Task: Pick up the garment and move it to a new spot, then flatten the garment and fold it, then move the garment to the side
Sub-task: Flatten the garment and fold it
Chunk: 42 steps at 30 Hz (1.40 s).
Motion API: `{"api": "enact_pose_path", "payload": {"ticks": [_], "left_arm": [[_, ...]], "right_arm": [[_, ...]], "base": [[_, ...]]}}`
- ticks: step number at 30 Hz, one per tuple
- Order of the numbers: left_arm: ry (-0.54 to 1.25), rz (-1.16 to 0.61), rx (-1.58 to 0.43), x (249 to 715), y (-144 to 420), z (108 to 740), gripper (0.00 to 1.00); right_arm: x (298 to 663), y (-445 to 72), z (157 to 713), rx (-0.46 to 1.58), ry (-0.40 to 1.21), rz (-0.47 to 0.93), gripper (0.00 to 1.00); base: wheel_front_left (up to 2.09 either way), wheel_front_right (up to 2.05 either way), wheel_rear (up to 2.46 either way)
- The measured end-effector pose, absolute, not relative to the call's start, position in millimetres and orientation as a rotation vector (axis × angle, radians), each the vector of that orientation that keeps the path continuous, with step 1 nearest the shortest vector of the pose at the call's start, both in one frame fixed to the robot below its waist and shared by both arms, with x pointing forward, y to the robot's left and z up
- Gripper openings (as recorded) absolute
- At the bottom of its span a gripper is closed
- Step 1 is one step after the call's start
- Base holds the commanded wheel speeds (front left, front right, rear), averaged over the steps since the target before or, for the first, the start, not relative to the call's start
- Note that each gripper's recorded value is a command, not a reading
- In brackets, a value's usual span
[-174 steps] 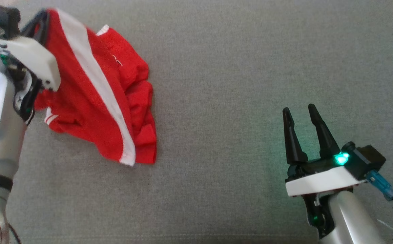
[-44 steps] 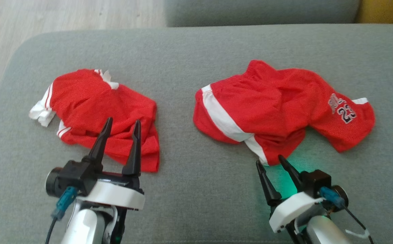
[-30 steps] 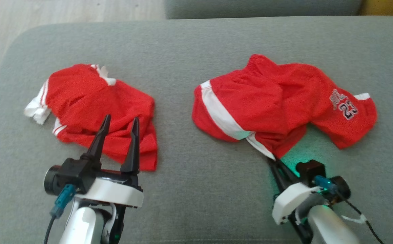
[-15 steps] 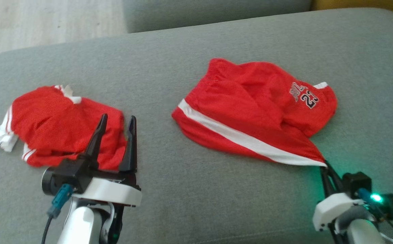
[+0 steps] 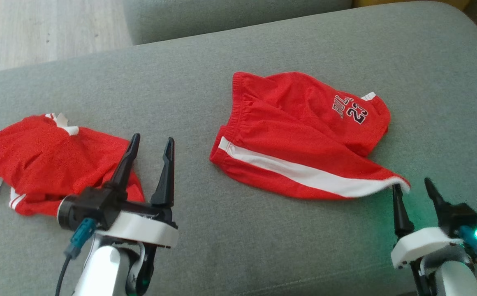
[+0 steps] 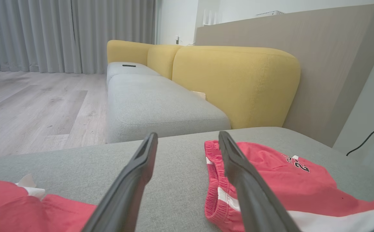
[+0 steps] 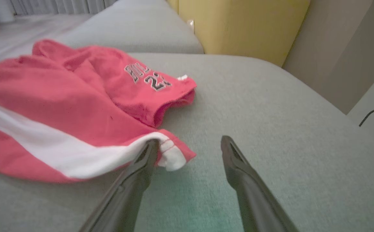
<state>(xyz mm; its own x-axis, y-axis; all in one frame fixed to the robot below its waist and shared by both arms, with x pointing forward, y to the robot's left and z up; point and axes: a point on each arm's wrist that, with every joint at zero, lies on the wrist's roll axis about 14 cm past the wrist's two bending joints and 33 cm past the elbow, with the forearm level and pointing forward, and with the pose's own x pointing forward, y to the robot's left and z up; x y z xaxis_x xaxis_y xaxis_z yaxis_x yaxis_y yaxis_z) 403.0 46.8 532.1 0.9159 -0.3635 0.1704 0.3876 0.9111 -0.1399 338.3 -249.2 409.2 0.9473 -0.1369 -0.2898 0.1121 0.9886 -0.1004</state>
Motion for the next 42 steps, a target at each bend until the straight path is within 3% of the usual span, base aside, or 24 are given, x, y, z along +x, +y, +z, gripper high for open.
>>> {"api": "enact_pose_path", "payload": {"ticks": [6, 13, 25, 36, 42], "left_arm": [[-0.133, -0.439, -0.174, 405.7, 32.9, 530.0, 1.00], [-0.079, -0.515, -0.190, 411.0, 11.8, 514.8, 1.00], [0.122, -0.726, -0.061, 424.9, -40.9, 457.9, 1.00], [0.332, -0.792, 0.073, 433.4, -48.6, 412.0, 1.00], [0.355, -0.820, 0.078, 429.8, -53.6, 405.6, 1.00]], "right_arm": [[347.9, -247.1, 457.5, 0.061, 0.087, -0.153, 1.00], [345.3, -249.6, 479.3, 0.135, -0.001, -0.173, 1.00], [347.9, -248.8, 460.5, 0.159, 0.054, -0.182, 1.00], [343.7, -247.3, 452.0, 0.167, 0.084, -0.185, 1.00], [340.2, -250.7, 451.7, 0.173, 0.085, -0.199, 1.00]], "base": [[0.00, 0.00, 0.00], [0.00, 0.00, 0.00], [0.00, 0.00, 0.00], [0.00, 0.00, 0.00], [0.00, 0.00, 0.00]]}}
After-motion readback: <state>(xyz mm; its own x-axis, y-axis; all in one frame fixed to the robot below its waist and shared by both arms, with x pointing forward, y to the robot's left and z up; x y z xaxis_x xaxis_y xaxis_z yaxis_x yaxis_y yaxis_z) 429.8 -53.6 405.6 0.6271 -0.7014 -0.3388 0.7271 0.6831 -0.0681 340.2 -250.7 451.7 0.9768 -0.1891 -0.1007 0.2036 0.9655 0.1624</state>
